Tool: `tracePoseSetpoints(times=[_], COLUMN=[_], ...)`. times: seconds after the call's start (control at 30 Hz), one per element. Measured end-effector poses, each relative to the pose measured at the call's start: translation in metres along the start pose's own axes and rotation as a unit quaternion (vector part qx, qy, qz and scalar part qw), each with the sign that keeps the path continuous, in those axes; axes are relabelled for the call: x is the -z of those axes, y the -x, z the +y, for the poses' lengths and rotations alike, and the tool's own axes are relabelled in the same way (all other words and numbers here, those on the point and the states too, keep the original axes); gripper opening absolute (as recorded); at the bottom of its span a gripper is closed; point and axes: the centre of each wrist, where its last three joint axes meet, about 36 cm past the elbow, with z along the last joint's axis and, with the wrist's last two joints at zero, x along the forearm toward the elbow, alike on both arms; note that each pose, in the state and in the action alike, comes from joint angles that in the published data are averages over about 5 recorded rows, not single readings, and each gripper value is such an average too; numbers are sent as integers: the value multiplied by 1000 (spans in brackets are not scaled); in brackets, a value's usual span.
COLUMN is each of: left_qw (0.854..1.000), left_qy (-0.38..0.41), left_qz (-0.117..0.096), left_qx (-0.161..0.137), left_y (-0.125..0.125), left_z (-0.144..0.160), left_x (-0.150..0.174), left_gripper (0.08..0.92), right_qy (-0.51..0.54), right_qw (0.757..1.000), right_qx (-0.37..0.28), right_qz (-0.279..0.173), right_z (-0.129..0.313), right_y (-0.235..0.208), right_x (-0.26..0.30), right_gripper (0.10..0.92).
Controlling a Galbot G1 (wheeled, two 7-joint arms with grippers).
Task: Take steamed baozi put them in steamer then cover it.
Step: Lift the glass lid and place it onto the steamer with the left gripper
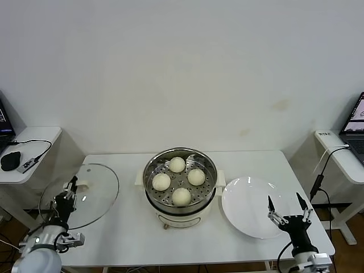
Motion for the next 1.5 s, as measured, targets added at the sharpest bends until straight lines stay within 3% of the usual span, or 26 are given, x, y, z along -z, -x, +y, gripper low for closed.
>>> tracePoseSetpoints(times=[0.17,0.4,0.77,0.97,1.5], left_qw=[999,997,993,994,996], left_qy=[-24,-49,-65,-47,-34], left_qz=[-15,-57,-101,-103,-81], left_qx=[20,33,15,-1,-19], left_y=[-1,1,14,24,47], left_z=[36,71,76,71,69], left_x=[19,56,129,170,258], left_gripper=[126,126,126,126,126], right_qy=[-1,-5,-36,-52,-76], right_qw=[1000,1000,999,999,997], right_qx=[5,9,4,2,8], right_qz=[-1,-1,6,12,23], right_z=[5,14,16,17,26], right_y=[1,5,10,11,10], right_x=[-3,-8,-13,-17,-24], right_gripper=[823,823,823,823,823])
